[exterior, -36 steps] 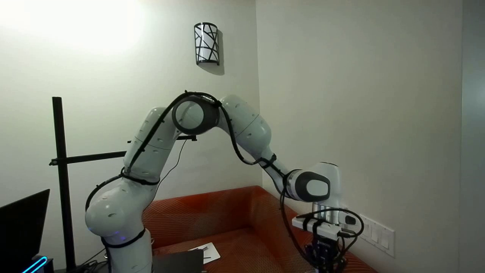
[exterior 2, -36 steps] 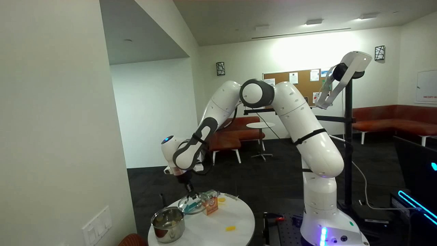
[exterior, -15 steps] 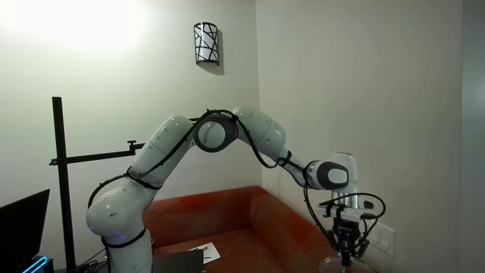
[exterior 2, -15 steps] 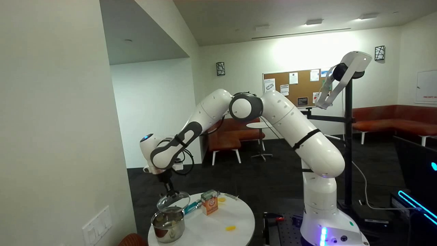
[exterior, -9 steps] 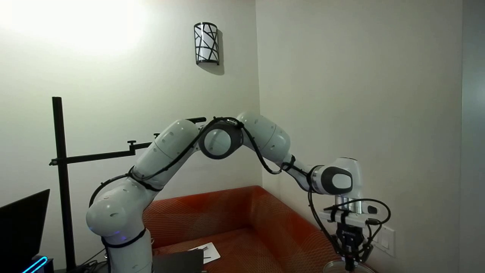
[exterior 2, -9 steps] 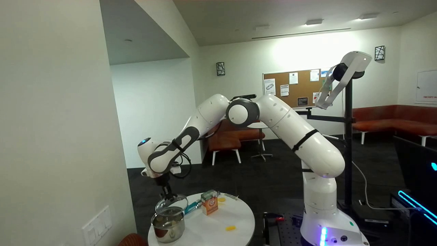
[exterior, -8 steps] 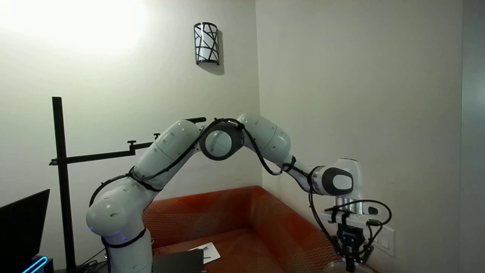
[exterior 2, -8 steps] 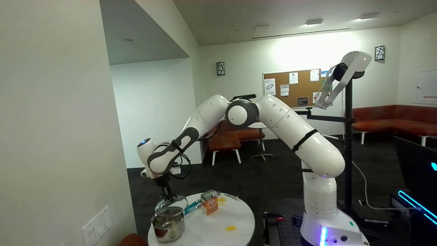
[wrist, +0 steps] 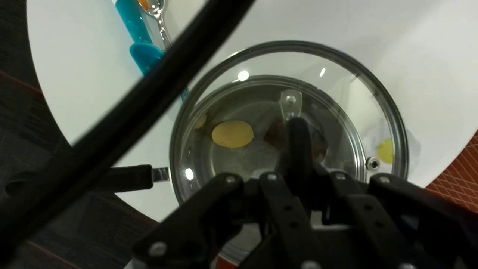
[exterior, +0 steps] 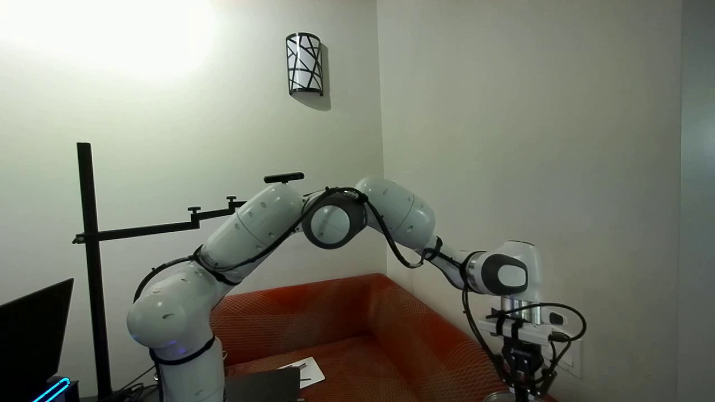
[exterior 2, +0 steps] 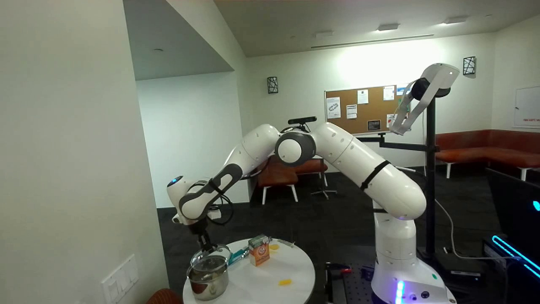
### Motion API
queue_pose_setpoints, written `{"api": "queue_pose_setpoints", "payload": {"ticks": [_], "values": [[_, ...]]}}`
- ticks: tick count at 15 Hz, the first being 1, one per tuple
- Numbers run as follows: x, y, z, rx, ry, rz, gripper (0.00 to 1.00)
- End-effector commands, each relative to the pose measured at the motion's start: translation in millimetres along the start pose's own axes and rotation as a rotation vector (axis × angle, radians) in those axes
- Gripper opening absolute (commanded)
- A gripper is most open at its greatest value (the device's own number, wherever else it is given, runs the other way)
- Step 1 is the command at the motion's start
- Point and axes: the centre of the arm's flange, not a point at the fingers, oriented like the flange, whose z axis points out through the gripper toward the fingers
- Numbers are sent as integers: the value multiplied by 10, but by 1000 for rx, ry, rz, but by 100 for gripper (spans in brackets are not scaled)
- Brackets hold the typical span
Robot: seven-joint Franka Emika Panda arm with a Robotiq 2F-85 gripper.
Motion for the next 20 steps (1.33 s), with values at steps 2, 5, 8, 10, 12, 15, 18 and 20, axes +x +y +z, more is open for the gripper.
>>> {"api": "queue_pose_setpoints", "payload": {"ticks": [2, 5, 8, 10, 12, 15, 18, 20], "values": [[176, 134, -73, 8, -28, -27, 2], [224, 153, -28, 10, -38, -30, 2], [265, 147, 20, 9, -42, -35, 2], [286, 131, 48, 7, -35, -43, 2], [303, 118, 76, 6, -30, -58, 2], [312, 112, 124, 9, -27, -64, 2], [312, 116, 153, 10, -17, -73, 2], [329, 126, 149, 11, -12, -73, 2]]}}
